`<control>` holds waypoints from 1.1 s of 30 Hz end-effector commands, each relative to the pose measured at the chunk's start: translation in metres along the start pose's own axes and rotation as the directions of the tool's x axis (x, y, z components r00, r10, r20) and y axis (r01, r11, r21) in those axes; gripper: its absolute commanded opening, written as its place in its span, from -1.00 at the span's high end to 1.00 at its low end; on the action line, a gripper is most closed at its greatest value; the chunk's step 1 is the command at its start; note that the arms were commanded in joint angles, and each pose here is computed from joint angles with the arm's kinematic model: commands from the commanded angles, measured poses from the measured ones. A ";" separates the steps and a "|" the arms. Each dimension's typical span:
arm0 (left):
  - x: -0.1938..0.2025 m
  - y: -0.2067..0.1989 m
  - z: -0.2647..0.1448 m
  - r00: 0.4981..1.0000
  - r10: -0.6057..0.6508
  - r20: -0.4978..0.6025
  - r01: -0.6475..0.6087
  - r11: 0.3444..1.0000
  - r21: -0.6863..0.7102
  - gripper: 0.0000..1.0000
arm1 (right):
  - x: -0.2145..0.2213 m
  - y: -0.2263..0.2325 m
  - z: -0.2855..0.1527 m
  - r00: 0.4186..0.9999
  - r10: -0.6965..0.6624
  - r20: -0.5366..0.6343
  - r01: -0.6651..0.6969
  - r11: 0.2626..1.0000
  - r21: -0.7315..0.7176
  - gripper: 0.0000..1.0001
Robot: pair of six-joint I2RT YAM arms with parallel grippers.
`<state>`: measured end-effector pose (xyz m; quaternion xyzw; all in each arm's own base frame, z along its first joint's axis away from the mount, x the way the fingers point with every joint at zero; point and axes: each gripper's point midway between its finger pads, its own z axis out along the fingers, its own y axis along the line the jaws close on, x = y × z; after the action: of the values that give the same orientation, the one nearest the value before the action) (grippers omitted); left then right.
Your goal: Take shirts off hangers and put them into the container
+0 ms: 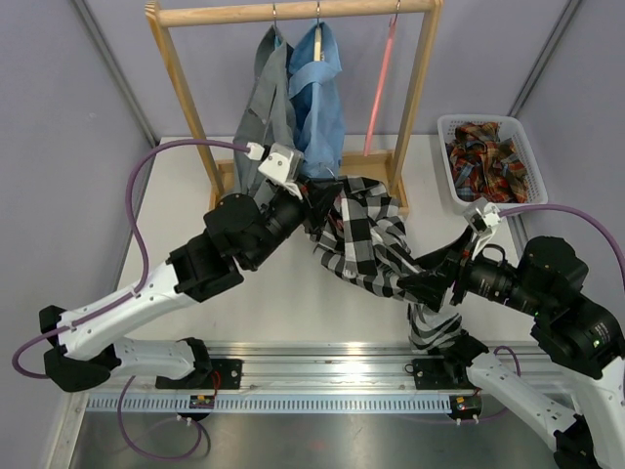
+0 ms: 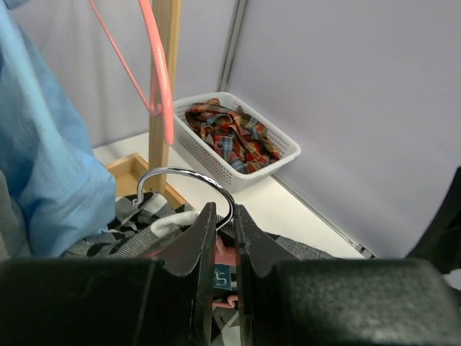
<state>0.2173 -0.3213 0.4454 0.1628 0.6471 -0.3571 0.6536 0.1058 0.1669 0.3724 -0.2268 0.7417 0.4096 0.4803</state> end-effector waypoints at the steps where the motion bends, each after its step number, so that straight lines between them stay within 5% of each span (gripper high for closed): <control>1: -0.059 -0.005 0.003 0.988 -0.029 0.151 0.032 0.999 -0.019 1.00 | 0.009 0.018 -0.008 0.999 -0.029 -0.044 0.024 0.995 -0.098 -0.49; 16: -0.136 0.011 0.004 0.956 0.143 0.258 -0.099 0.979 -0.178 1.00 | 0.027 0.004 -0.018 0.996 -0.027 -0.087 0.026 1.000 -0.012 -0.27; 22: -0.160 0.018 -0.013 0.942 0.165 0.291 -0.108 0.973 -0.204 1.00 | 0.030 -0.002 -0.015 0.994 -0.024 -0.104 0.025 1.000 0.010 0.68; 29: -0.181 0.026 -0.032 0.926 0.199 0.321 -0.125 0.964 -0.237 1.00 | 0.031 -0.004 -0.016 0.995 -0.017 -0.102 0.019 1.000 0.021 0.35; 33: -0.197 0.032 -0.047 0.914 0.218 0.341 -0.132 0.957 -0.258 1.00 | 0.029 -0.005 -0.018 0.995 -0.022 -0.095 0.026 0.999 0.036 0.58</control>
<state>0.2448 -0.2831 0.5315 0.1679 0.6138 -0.2087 0.7426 0.0873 0.1552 0.3502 -0.2513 0.7610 0.3895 0.4538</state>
